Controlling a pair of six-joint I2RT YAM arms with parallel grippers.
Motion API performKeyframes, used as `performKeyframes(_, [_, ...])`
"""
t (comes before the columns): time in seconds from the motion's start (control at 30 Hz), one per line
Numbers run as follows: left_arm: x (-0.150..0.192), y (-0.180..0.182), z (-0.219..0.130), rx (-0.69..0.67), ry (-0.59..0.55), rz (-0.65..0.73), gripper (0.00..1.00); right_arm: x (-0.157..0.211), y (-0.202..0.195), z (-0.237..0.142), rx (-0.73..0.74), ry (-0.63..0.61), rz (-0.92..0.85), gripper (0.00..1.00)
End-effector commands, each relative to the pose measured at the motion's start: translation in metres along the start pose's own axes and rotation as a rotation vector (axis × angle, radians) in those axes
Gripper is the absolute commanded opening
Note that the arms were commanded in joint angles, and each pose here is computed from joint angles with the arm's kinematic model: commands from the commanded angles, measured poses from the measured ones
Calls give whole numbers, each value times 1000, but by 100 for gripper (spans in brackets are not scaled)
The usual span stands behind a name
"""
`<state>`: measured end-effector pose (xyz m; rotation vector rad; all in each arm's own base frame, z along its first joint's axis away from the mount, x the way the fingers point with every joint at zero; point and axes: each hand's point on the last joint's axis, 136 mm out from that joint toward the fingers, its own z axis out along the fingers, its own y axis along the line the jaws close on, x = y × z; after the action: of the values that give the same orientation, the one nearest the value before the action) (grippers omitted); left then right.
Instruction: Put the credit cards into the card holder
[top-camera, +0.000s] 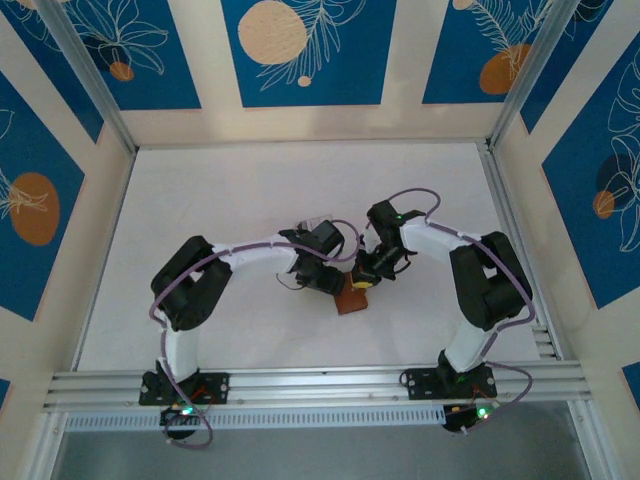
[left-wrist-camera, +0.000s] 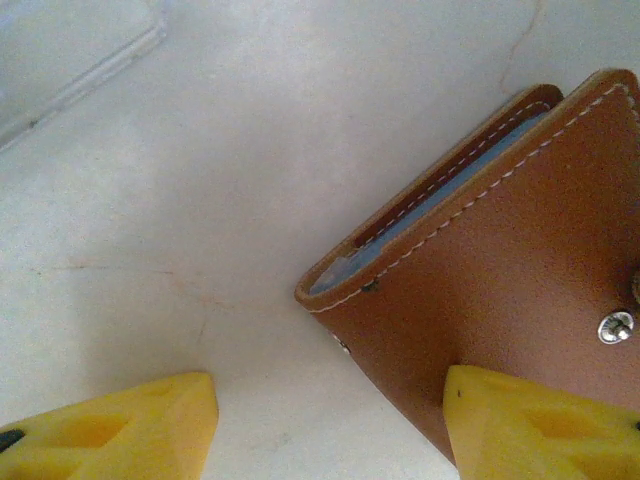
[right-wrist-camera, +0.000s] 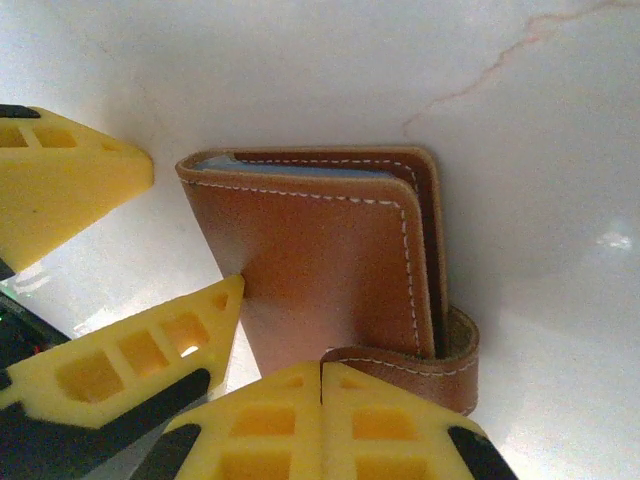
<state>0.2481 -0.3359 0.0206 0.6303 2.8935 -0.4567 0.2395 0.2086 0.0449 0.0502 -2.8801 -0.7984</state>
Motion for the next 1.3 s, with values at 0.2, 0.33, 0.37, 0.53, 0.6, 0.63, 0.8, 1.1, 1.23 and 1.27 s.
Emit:
performKeyframes(0.2, [58,18,46,-59,183,-6,62,0,15,5,-67,34,5,0])
performKeyframes(0.33, [58,19,47,-58,183,-4,62,1,14,8,-63,42,11,0])
performKeyframes(0.37, [58,19,47,-58,184,-4,62,1,13,9,-62,46,13,0])
performKeyframes(0.53, [58,19,47,-55,184,-5,62,4,11,12,-63,56,21,0])
performKeyframes(0.6, [58,18,47,-51,184,-5,62,6,10,13,-60,58,24,0])
performKeyframes(0.63, [58,18,47,-50,184,-7,62,7,9,14,-57,61,24,0])
performKeyframes(0.8, [57,17,46,-48,180,-7,62,10,4,16,-41,65,34,0])
performKeyframes(1.1, [57,17,46,-47,181,-8,62,17,-6,21,-17,50,51,0])
performKeyframes(1.23, [57,16,46,-43,183,-12,62,22,-11,25,-13,52,68,0])
performKeyframes(1.27, [57,16,46,-41,182,-13,61,23,-13,27,-10,51,72,0])
